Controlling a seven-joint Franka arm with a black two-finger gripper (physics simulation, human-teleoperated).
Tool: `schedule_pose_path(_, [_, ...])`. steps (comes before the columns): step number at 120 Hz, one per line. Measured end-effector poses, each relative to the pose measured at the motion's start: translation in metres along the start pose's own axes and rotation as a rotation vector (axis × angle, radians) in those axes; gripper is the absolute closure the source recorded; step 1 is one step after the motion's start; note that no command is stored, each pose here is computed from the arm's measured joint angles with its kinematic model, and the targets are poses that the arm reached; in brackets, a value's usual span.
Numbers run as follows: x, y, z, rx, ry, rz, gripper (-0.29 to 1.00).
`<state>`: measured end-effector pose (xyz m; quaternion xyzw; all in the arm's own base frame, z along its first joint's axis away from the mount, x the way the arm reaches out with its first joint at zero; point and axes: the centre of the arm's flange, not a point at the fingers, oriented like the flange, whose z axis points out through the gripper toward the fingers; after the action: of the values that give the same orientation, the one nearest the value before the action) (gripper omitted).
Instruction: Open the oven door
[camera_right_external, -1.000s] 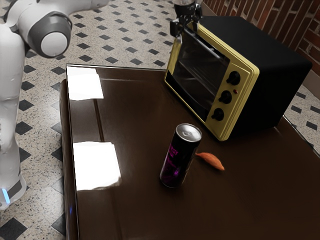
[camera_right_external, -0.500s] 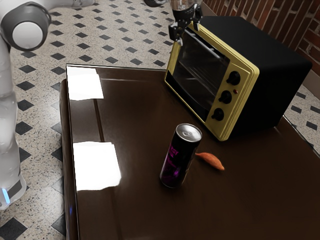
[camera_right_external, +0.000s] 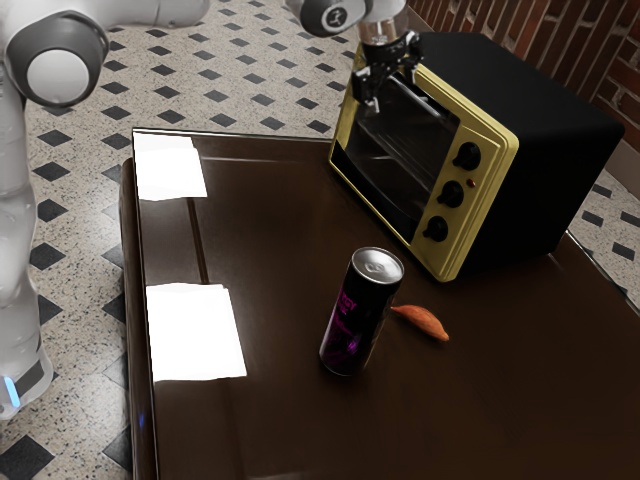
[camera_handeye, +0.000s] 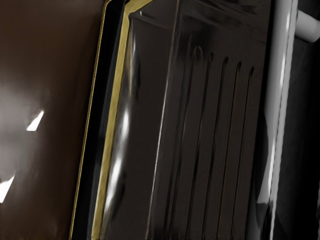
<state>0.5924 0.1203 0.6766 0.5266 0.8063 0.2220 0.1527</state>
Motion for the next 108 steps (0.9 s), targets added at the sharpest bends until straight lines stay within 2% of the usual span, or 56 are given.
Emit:
schedule_pose_path(19, [0.006,0.001,0.005,0.002,0.007,-0.009,0.0])
schedule_pose_path(48, [0.039,0.006,0.016,0.012,0.035,-0.061,0.0])
schedule_pose_path(108, [0.046,-0.01,0.018,0.032,0.021,-0.072,0.0])
